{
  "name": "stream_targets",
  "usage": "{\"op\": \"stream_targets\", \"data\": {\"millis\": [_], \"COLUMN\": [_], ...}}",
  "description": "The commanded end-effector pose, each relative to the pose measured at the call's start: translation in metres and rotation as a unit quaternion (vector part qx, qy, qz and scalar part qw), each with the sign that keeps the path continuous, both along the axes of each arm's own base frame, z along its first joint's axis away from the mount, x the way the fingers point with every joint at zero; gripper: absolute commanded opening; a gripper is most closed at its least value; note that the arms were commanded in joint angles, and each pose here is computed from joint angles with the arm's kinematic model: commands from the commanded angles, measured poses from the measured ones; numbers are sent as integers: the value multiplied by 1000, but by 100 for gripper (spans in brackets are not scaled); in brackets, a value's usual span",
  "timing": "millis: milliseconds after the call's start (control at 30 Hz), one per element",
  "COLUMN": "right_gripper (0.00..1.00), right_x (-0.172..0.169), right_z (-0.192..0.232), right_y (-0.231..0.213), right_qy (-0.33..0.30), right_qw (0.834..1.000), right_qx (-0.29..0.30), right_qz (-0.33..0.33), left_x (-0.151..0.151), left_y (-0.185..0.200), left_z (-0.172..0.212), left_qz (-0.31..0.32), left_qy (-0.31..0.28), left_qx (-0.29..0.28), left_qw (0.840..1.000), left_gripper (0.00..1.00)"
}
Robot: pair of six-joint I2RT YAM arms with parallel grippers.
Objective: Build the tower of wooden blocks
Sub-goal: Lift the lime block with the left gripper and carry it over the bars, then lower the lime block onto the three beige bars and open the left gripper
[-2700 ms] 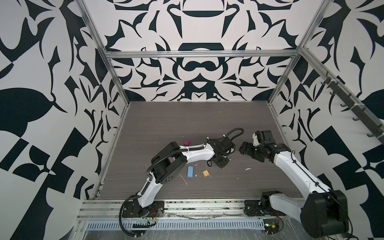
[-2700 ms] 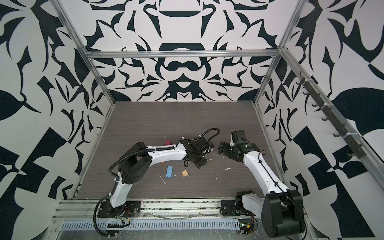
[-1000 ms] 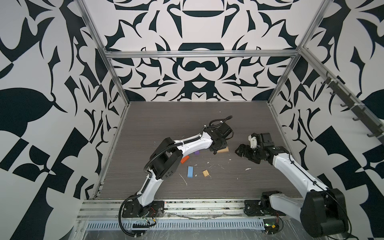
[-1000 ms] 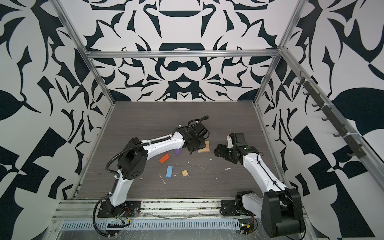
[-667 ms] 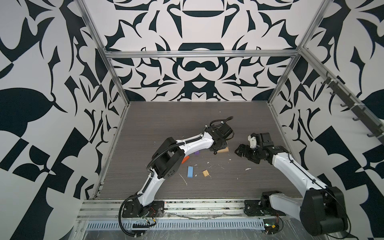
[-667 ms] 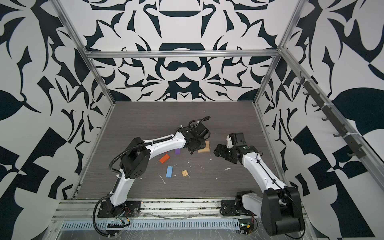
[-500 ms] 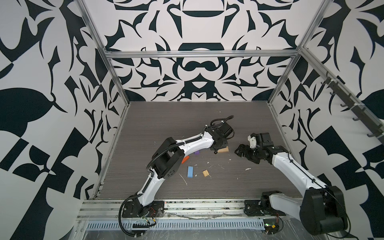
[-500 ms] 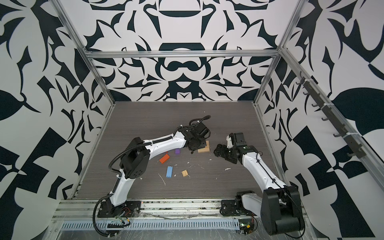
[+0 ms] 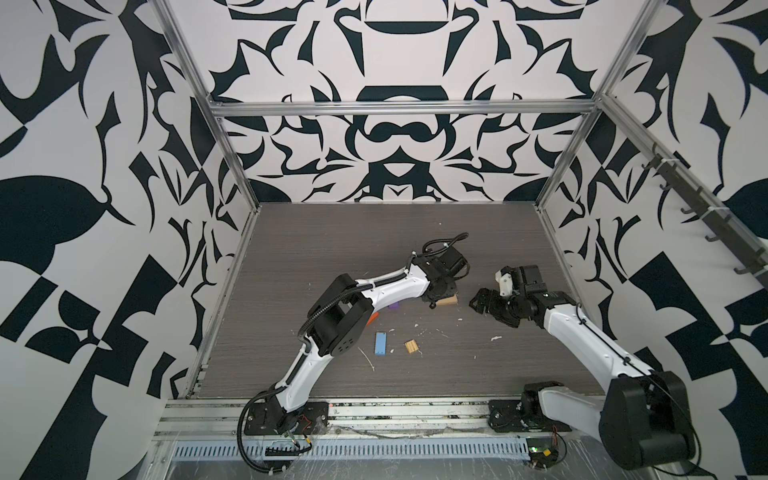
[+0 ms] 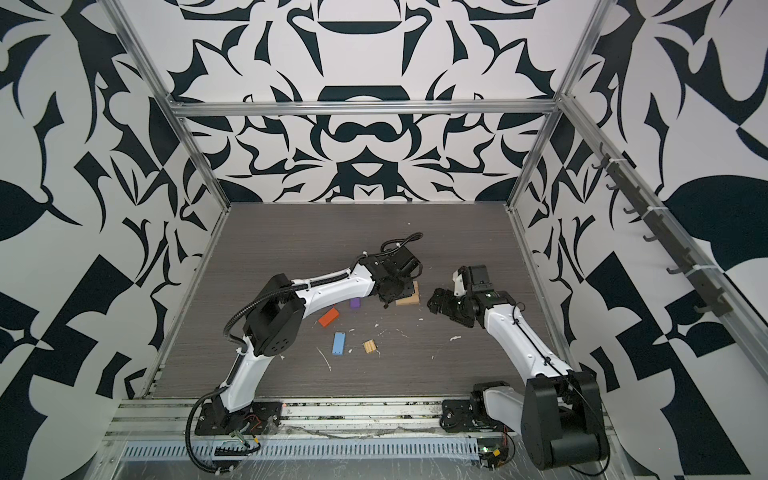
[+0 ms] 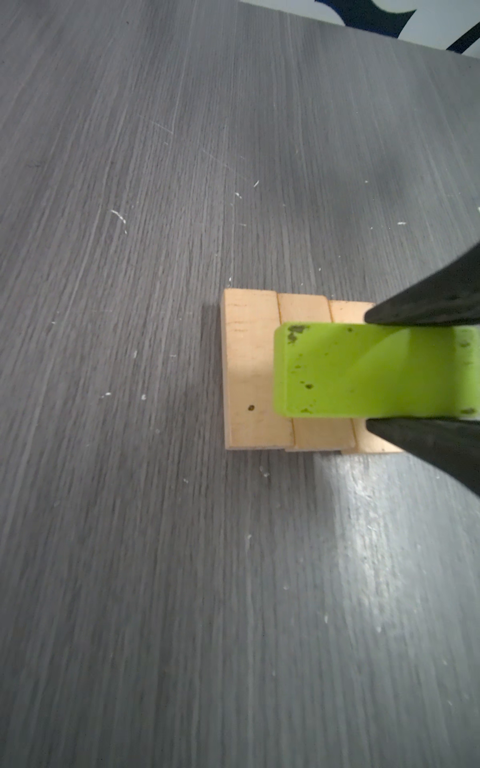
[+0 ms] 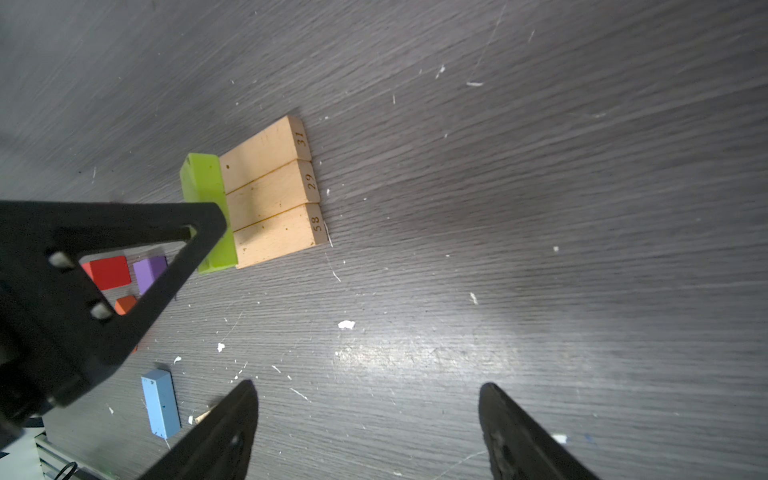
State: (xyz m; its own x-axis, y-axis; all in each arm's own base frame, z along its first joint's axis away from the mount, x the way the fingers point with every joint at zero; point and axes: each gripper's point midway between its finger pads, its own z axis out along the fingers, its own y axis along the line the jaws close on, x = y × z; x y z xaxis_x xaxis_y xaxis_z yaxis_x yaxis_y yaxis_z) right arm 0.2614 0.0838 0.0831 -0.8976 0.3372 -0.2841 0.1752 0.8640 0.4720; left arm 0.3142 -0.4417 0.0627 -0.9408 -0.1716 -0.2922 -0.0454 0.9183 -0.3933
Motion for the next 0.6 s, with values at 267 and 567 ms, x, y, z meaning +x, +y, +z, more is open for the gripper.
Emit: {"op": "stream_targets", "data": {"millis": [267, 567], "right_gripper": [87, 87], "right_x": [3, 3], "right_z": [4, 3], "right_y": [1, 1], "right_qy": [-7, -5], "right_qw": [1000, 1000], "right_qx": [6, 6], "right_qz": [-1, 0], "left_x": [0, -1], "left_y": [-1, 0], "left_z": [-11, -17], "left_qz": [-1, -2], "left_qy": [4, 7], "left_qx": [10, 16], "left_qw": [1000, 1000], "left_gripper": [0, 0]}}
